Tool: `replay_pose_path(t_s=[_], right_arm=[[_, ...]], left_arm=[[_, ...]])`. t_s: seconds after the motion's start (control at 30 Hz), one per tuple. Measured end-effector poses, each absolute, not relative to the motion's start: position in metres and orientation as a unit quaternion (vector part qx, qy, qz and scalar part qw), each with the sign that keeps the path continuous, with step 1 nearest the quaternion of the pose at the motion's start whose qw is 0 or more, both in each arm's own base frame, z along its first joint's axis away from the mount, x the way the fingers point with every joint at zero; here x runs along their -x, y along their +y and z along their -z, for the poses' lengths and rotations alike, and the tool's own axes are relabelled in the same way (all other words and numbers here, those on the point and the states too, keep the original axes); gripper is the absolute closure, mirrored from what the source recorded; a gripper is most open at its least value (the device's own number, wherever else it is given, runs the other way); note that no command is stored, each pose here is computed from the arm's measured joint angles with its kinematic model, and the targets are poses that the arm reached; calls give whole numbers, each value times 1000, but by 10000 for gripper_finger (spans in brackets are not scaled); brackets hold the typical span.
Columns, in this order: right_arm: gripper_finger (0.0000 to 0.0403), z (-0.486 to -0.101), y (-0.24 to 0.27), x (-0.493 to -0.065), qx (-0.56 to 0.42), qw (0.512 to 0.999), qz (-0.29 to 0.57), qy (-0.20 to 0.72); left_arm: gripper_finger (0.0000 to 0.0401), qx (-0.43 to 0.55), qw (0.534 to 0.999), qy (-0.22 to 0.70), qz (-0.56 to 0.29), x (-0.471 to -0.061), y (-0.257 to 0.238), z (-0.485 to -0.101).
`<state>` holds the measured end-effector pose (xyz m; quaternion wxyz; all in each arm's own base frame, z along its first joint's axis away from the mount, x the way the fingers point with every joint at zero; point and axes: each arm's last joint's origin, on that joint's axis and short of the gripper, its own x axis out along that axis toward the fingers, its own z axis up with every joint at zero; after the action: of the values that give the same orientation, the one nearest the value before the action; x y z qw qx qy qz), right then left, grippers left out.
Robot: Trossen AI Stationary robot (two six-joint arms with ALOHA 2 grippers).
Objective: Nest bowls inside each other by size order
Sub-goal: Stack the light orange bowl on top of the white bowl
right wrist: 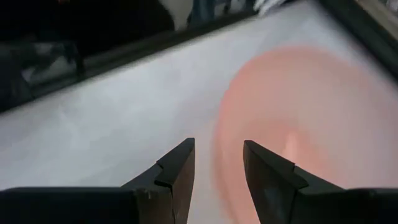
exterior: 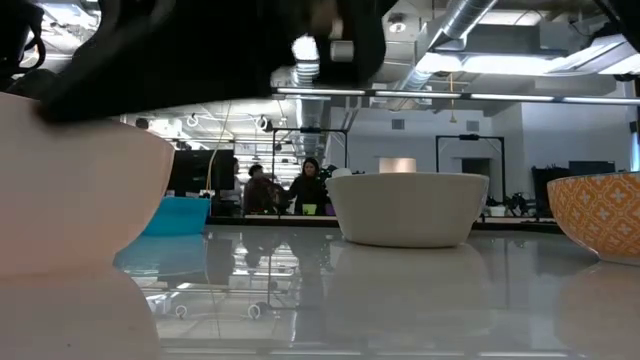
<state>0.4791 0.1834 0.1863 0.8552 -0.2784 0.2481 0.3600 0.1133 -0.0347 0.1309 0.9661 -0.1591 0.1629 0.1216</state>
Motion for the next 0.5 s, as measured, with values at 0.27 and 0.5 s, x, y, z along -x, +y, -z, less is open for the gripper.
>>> replay_pose_path(t_s=[0.27, 0.5], right_arm=[[251, -183, 186, -486, 278, 839, -366, 290], [358, -193, 186, -482, 282, 835, -370, 293]], left_arm=[[276, 159, 966, 163, -121, -113, -35, -131], [276, 159, 966, 163, -121, -113, -35, -131]])
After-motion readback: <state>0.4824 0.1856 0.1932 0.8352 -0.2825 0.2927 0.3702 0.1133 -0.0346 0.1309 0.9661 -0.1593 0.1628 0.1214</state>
